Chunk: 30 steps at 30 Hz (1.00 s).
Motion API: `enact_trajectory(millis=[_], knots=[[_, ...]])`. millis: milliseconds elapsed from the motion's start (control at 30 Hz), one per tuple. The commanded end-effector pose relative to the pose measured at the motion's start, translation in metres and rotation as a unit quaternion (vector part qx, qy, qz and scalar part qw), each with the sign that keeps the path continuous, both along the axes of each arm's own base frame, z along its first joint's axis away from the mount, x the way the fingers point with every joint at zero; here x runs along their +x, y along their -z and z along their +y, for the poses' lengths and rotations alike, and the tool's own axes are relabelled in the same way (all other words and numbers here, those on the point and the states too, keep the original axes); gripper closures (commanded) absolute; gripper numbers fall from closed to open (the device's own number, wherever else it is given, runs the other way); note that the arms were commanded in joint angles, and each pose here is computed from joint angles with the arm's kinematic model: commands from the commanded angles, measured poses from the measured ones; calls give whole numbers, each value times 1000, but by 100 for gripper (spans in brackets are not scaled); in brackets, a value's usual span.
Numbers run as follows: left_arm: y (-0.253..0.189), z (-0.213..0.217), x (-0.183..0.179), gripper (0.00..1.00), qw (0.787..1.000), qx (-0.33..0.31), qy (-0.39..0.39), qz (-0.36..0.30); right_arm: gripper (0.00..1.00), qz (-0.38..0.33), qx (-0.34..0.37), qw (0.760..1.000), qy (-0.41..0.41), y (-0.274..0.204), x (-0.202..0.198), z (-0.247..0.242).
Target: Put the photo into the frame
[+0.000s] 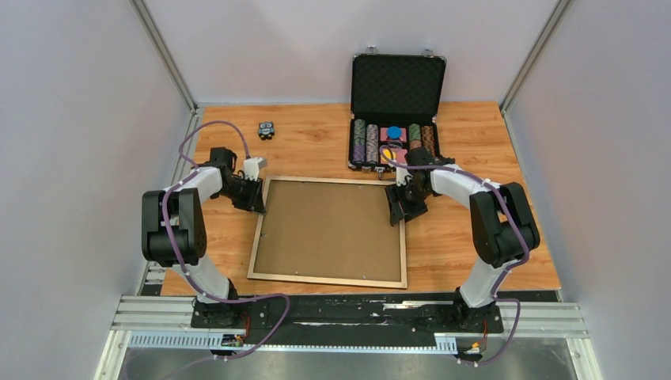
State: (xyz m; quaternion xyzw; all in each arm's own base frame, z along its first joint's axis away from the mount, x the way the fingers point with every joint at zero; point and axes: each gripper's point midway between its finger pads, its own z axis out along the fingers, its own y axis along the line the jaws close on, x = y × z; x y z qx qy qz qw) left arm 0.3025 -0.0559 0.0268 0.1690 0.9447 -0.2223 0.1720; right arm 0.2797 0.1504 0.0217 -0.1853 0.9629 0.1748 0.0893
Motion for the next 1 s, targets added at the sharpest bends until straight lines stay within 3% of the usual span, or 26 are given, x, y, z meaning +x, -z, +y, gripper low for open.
enact_trajectory(millis=[0,333,633,967], knots=[[9,3,10,71,1000,14,8,-12,46,-13,18,1000,-20,16,9,24],[6,3,10,71,1000,14,10,-15,47,-2,0,1000,-21,29,8,24],[6,3,9,71,1000,14,11,-15,62,-22,1,999,-31,19,11,20],[5,2,9,71,1000,10,14,-16,69,-29,13,999,-40,12,11,19]])
